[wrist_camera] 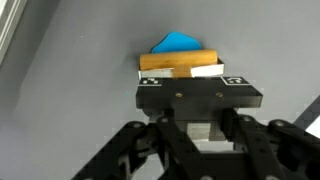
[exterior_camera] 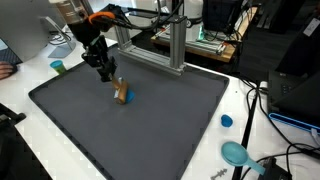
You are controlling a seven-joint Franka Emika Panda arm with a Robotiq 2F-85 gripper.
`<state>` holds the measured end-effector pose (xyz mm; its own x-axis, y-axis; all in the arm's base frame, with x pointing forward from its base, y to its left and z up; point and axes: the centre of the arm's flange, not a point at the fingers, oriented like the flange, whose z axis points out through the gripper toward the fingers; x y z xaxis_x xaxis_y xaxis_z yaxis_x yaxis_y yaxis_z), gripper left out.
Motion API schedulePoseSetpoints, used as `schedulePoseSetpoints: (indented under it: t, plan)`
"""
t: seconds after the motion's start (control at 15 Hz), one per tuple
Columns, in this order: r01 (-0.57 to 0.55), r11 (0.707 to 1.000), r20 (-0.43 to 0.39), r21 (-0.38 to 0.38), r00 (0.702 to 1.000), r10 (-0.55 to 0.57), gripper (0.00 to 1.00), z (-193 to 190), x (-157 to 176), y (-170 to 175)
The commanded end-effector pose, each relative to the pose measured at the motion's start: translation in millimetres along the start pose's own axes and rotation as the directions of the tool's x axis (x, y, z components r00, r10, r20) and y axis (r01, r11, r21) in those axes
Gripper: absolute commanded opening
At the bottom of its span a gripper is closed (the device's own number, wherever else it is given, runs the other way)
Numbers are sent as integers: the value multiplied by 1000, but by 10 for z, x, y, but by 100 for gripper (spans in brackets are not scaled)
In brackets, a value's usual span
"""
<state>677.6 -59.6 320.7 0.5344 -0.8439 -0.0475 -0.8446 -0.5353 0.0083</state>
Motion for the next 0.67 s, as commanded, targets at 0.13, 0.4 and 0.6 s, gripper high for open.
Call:
schedulePoseSetpoints:
  t: [0.13,0.4,0.6]
  plan:
    - [-44,999,-41,-16,998,43,22,268,204,-132]
    - [-60,998,-59,-20,997,59,22,281,285,-154]
    - [-90,996,-84,13,992,91,22,144,363,-121]
